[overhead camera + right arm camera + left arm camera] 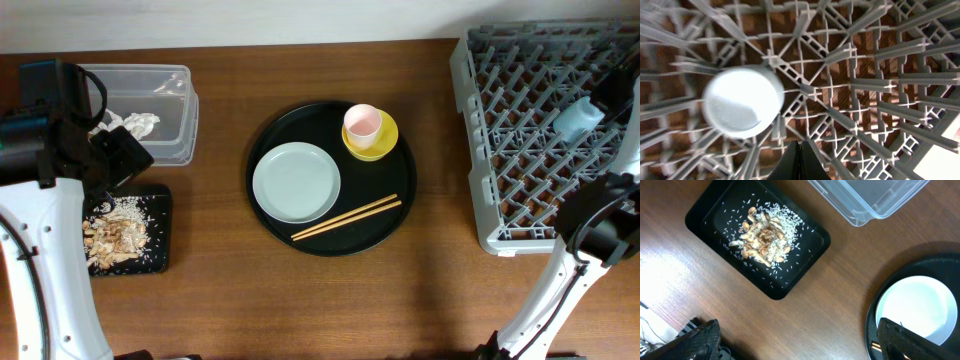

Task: Sort waste into correct bins and load items into the dishwasher rack
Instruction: 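Move the right gripper back to the pink cup on the tray, then grasp the pink cup out of the yellow cup with the right gripper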

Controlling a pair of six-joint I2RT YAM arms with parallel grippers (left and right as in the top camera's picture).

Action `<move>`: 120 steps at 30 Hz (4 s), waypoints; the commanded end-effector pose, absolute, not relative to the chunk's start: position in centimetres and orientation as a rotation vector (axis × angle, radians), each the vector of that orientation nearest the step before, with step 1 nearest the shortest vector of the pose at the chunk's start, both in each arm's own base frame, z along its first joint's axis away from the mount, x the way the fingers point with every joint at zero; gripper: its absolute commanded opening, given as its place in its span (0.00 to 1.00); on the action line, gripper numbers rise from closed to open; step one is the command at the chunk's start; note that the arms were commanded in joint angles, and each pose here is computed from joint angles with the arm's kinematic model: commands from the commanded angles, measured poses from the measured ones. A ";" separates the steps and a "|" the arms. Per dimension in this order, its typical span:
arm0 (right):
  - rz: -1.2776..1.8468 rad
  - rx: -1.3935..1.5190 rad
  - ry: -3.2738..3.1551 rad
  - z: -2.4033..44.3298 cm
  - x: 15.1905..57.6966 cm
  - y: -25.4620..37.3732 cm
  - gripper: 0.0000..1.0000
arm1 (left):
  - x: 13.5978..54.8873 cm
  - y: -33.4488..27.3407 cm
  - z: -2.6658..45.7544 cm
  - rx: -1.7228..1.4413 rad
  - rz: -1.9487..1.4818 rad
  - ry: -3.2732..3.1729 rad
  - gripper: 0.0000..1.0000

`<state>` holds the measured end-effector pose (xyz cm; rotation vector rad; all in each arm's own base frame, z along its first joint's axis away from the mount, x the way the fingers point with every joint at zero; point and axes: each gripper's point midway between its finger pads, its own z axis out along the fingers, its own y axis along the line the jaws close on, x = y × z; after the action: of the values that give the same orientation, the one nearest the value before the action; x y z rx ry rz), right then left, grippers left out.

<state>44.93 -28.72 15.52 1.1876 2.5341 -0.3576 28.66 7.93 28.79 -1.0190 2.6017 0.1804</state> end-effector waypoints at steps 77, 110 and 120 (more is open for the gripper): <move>0.196 -0.224 2.715 24.5 42.6 22.8 1.00 | 28.5 8.1 29.2 -1.018 0.182 2.586 0.99; -0.010 0.041 2.736 6.5 51.3 21.8 0.50 | 28.4 8.1 29.2 -1.018 0.183 2.586 0.99; 0.010 0.070 2.713 9.3 51.1 21.6 0.13 | 28.5 8.1 29.2 -1.018 0.182 2.586 0.99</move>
<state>50.87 21.63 6.95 0.0456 2.7538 0.0005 28.66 7.93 28.79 -1.0190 2.6017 0.1804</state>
